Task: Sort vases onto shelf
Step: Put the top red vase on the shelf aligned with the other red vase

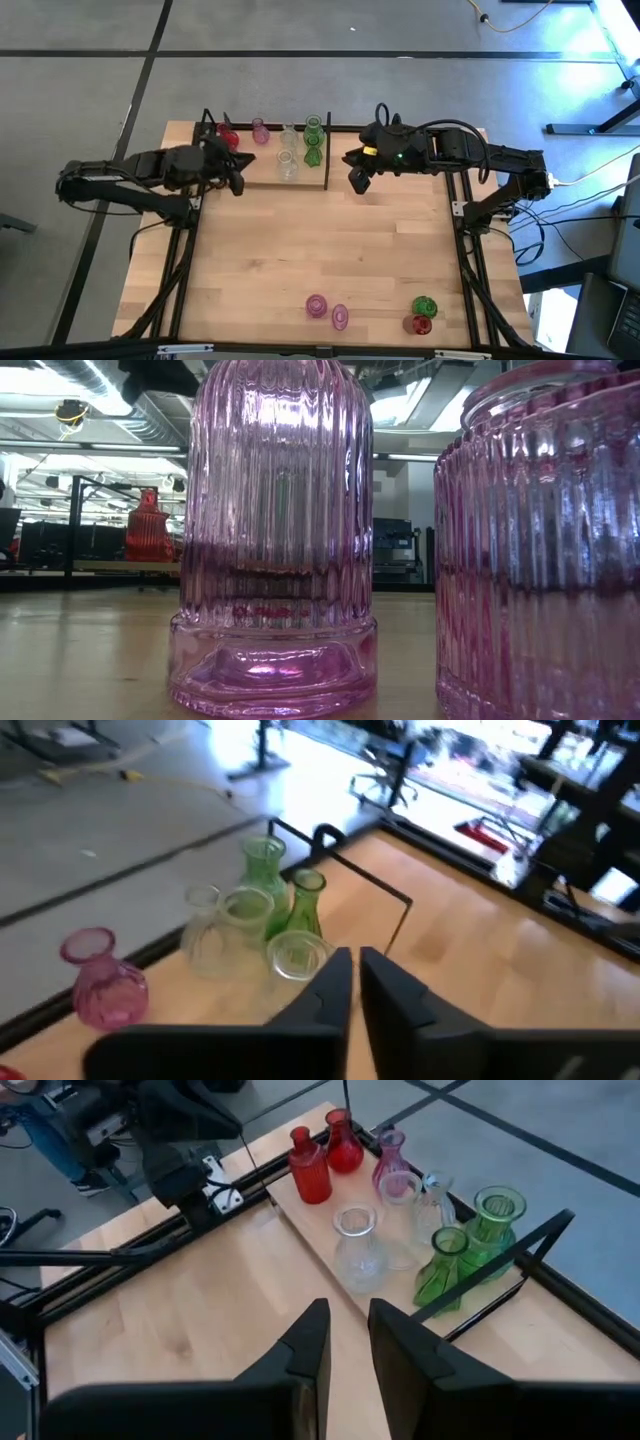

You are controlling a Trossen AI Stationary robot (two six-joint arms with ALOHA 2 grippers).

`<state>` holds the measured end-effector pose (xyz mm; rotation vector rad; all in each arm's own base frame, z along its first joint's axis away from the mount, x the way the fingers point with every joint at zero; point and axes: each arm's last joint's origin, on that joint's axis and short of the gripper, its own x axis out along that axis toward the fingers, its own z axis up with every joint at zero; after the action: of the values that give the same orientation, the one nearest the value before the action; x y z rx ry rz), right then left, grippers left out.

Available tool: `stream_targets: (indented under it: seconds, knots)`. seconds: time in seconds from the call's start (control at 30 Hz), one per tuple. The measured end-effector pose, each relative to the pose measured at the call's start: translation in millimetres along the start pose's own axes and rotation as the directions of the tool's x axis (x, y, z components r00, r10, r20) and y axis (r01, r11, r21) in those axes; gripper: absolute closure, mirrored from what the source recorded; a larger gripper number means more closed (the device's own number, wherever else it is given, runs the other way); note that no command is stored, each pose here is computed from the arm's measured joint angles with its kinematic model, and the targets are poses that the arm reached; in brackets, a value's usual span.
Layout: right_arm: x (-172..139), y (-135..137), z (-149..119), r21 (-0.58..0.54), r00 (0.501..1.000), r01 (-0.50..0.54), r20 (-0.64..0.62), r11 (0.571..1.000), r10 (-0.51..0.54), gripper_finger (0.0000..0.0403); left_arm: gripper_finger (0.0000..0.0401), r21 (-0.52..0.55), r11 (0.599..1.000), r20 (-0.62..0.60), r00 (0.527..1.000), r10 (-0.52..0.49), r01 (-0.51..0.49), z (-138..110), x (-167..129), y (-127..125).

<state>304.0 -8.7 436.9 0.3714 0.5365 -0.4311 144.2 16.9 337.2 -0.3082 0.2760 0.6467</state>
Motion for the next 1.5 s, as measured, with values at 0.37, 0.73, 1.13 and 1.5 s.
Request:
stream_targets:
  seconds: [0.37, 0.73, 1.13, 1.5]
  knots:
    - [1.8, -5.8, 0.0, -0.167, 0.999, -0.025, -0.042, 0.986, 0.018, 0.0343, 0.0401, -0.202, 0.979, 0.122, 0.991, 0.06, -0.034, -71.5, 17.2, -50.6]
    - [7.3, -26.9, 5.0, -0.161, 0.992, -0.068, -0.117, 0.985, 0.049, 0.0343, 0.0401, -0.308, 0.907, 0.099, 0.938, 0.331, -0.288, -148.2, 56.4, -64.3]
    - [9.1, -27.3, 6.2, -0.187, 0.991, -0.089, -0.117, 0.978, 0.068, 0.0343, 0.0401, -0.229, 0.764, -0.112, 0.796, 0.596, -0.604, -165.6, 56.5, -17.4]
    - [18.5, -25.4, 3.9, -0.171, 0.988, -0.084, -0.142, 0.982, 0.06, 0.0343, 0.0401, -0.284, 0.668, -0.154, 0.72, 0.676, -0.688, -175.6, 65.3, 7.0]
